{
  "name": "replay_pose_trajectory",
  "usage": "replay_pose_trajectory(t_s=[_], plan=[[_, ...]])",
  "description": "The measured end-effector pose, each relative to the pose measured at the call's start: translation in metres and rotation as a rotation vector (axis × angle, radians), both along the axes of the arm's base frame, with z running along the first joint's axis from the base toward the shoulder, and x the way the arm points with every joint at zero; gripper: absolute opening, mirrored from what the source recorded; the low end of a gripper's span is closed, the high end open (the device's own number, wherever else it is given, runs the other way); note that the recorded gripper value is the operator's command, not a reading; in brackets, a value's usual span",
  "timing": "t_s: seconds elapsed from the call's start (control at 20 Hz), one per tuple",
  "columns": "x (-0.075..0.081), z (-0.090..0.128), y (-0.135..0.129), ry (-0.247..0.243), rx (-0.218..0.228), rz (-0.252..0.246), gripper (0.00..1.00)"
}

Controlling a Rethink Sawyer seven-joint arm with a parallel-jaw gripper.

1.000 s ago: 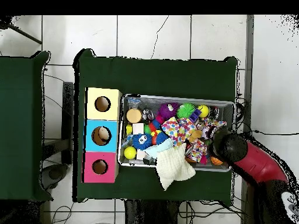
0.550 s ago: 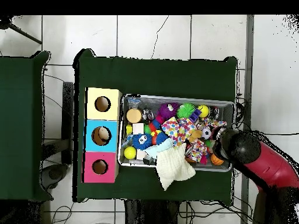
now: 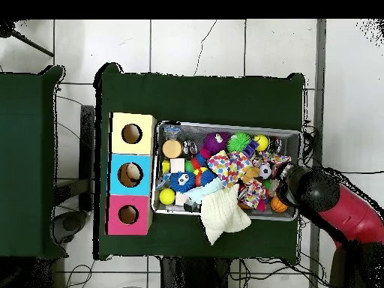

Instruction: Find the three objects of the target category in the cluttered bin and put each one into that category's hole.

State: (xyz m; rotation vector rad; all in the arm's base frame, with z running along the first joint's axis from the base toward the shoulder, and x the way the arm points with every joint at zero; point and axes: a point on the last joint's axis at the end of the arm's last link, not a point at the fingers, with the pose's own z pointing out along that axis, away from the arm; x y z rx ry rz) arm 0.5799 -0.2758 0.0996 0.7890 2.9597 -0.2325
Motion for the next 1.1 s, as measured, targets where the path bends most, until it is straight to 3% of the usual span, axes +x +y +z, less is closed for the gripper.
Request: replay_pose_trajectory(t_s=[1.1], plan=[[-0.004,0.004,-0.021,-0.020,0.010,-0.036,1.00]])
